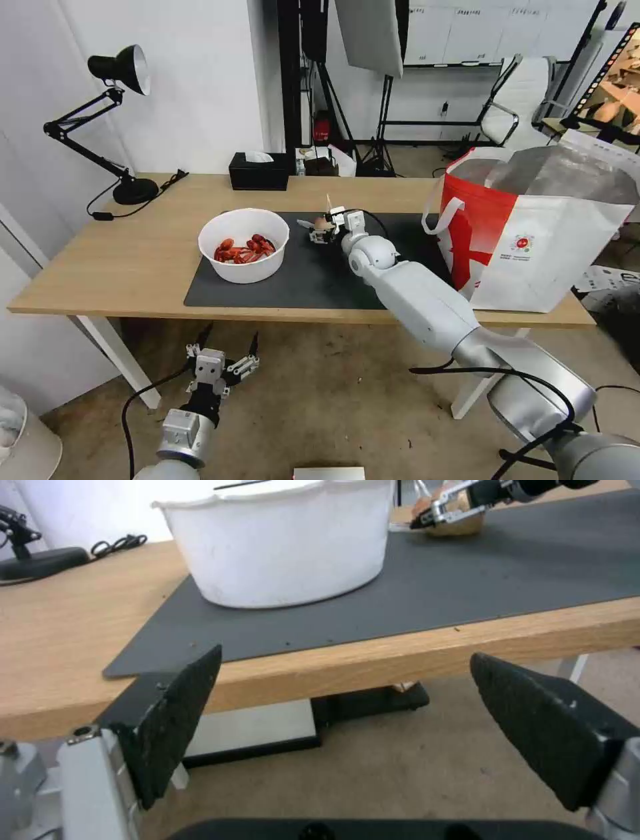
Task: Pick up the trash from the table and place it into the takeout bag.
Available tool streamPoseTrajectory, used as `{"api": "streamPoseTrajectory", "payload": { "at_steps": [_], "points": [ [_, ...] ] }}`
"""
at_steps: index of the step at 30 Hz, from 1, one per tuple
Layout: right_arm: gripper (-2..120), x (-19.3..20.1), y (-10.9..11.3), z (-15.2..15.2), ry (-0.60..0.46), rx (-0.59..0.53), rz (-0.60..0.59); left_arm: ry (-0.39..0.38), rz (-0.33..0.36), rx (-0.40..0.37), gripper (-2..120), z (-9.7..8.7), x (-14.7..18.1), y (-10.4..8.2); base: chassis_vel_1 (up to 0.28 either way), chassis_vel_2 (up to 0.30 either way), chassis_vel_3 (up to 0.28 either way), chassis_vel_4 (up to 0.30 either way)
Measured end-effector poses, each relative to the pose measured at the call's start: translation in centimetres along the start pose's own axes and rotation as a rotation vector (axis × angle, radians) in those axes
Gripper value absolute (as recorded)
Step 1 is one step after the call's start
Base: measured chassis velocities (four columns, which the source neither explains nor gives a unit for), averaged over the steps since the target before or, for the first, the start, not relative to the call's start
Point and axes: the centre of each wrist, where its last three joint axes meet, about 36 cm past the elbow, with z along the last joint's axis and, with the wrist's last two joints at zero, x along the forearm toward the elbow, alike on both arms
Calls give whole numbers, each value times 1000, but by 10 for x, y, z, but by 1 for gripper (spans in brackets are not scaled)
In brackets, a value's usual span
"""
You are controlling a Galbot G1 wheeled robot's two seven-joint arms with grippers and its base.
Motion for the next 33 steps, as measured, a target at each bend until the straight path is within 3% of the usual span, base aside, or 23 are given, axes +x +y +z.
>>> {"api": "streamPoseTrajectory", "payload": {
  "at_steps": [2,6,15,18,19,23,26,33],
  "points": [
    [99,1,0,0,13,1,0,1,1,1,100,0,0,0,0,0,0,0],
    [85,3,-2,0,37,-8,-3,1,5,3,100,1,-1,-2,0,0,0,0],
    [53,6,-6,5,-9,-24,-8,1,10,6,100,1,-2,-4,0,0,0,0],
    [37,11,-5,10,-49,-22,-11,3,10,9,100,2,-1,-5,0,0,0,0],
    [37,11,-5,10,-49,-22,-11,3,10,9,100,2,-1,-5,0,0,0,0],
    [24,29,-3,9,-127,-21,4,1,11,12,100,0,1,-6,0,0,0,0],
    [11,72,-1,-1,-249,-29,50,-4,11,11,100,-2,3,-6,0,0,0,0],
    [7,137,-10,-25,-457,-33,223,-18,3,11,100,-4,10,-8,0,0,0,0]
  ]
}}
